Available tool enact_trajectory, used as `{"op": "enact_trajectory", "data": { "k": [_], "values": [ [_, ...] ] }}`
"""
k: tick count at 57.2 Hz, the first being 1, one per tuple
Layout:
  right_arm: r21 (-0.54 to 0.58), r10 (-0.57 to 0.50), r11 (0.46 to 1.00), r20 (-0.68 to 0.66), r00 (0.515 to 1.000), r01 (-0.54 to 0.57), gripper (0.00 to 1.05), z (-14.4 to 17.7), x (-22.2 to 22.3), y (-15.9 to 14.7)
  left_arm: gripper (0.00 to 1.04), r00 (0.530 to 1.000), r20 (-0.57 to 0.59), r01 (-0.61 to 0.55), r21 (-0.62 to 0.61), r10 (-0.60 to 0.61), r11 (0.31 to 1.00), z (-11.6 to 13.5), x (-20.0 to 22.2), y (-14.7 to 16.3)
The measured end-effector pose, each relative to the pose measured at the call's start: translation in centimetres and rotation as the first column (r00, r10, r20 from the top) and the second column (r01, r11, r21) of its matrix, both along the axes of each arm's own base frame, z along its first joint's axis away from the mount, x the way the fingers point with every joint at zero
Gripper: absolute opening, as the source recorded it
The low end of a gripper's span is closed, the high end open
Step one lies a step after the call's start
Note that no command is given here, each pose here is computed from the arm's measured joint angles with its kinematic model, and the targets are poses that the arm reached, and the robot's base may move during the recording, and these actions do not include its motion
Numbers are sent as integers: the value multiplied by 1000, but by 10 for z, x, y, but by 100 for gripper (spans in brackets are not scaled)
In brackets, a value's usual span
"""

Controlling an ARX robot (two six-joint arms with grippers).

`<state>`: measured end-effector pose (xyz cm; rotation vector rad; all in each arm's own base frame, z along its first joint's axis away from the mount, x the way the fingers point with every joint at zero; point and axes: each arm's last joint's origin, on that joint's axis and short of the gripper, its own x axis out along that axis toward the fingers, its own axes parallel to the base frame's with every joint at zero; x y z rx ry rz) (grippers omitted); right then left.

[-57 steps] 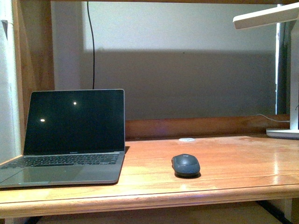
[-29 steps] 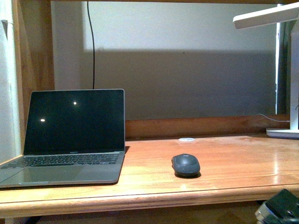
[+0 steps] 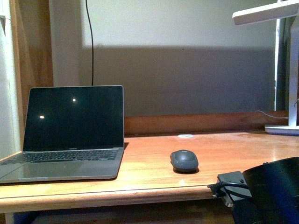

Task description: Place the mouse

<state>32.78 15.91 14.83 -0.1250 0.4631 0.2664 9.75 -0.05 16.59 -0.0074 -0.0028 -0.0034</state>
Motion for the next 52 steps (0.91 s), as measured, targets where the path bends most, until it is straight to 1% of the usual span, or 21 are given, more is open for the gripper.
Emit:
{"op": "enact_trajectory", "data": {
  "k": [7, 15, 20, 24, 28, 33, 37, 43, 47, 52],
  "values": [
    [53, 22, 998, 2, 1000, -22, 97, 7, -3, -7, 97, 1000, 0, 0, 0, 0, 1000, 0, 0, 0],
    [131, 53, 989, 73, 996, -63, 97, 35, -14, -30, 97, 1000, 0, 0, 0, 0, 1000, 0, 0, 0],
    [197, 45, 978, 137, 990, -72, 97, 59, -30, -56, 97, 1000, 0, 0, 0, 0, 1000, 0, 0, 0],
    [244, 36, 967, 166, 985, -76, 97, 68, -42, -74, 97, 1000, 0, 0, 0, 0, 1000, 0, 0, 0],
    [332, 23, 939, 188, 982, -85, 97, 76, -69, -103, 97, 1000, 0, 0, 0, 0, 1000, 0, 0, 0],
    [431, 14, 897, 186, 983, -94, 97, 79, -110, -126, 97, 1000, 0, 0, 0, 0, 1000, 0, 0, 0],
    [470, 23, 876, 184, 983, -108, 97, 76, -134, -131, 97, 1000, 0, 0, 0, 0, 1000, 0, 0, 0],
    [498, 37, 859, 170, 985, -119, 97, 65, -163, -131, 97, 1000, 0, 0, 0, 0, 1000, 0, 0, 0],
    [514, 55, 847, 165, 985, -134, 97, 57, -186, -127, 97, 1000, 0, 0, 0, 0, 1000, 0, 0, 0],
    [525, 90, 835, 168, 982, -166, 97, 55, -208, -120, 97, 1000, 0, 0, 0, 0, 1000, 0, 0, 0]
  ]
}}
